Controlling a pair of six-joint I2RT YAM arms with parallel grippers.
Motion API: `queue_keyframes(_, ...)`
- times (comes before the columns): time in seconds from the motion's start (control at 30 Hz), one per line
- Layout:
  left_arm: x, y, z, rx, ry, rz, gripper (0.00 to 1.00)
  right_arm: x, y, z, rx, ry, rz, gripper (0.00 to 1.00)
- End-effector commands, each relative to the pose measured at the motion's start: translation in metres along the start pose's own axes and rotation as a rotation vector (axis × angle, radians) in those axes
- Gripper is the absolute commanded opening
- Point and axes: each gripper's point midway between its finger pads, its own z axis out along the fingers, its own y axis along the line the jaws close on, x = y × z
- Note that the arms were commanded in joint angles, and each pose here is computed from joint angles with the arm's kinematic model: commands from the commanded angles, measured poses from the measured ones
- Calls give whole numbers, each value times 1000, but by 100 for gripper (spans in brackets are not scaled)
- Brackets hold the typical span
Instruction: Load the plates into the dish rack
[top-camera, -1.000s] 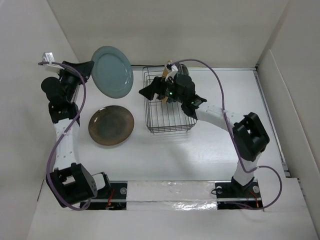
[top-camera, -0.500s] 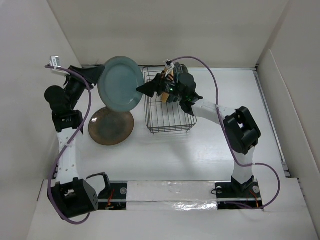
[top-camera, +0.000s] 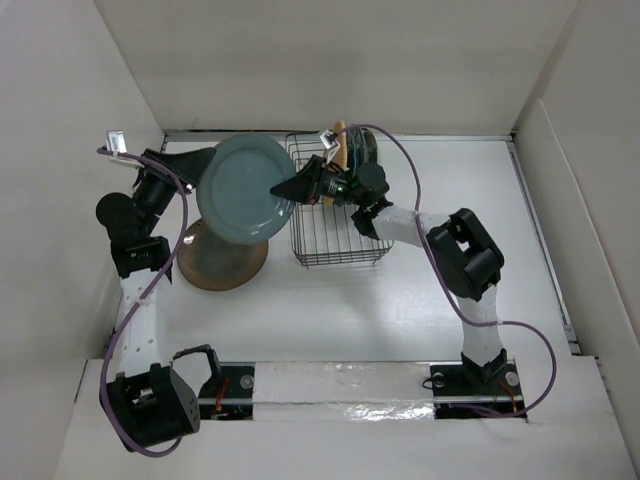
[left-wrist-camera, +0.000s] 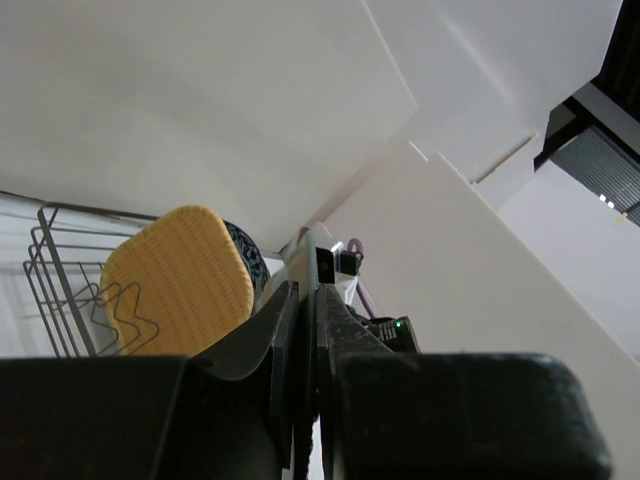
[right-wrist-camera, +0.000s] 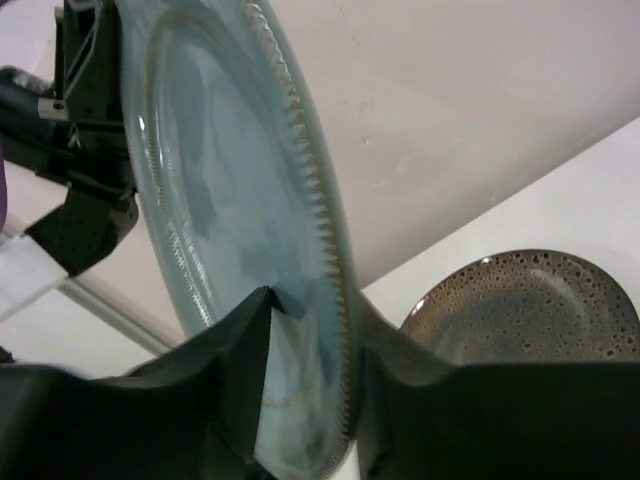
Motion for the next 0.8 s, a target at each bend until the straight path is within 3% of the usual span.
queue_keyframes(0.0, -14, -48, -7, 163, -66, 73, 0, -14, 54, 5, -168, -25, -88, 28)
queue_keyframes(0.13, -8, -40, -10, 152, -68, 69, 0, -19, 66, -7, -163, -31, -104, 0)
queue_keyframes(0.23, -4, -23, -11, 81, -69, 72, 0, -29, 71, -23, -117, -55, -114, 0)
queue_keyframes(0.37, 0, -8, -18, -10, -77, 128, 44, -46, 72, -46, -8, -81, -144, 0)
queue_keyframes(0.4, 2, -1, -20, -44, -72, 149, 48, -48, 59, -54, 62, -81, -142, 0)
queue_keyframes(0.57, 0, 7, -31, -157, -79, 217, 56, -69, 69, -70, 188, -104, -193, 0)
queue_keyframes(0.77, 10, 0, -43, -176, -87, 206, 54, -105, 75, -84, 372, -168, -246, 0)
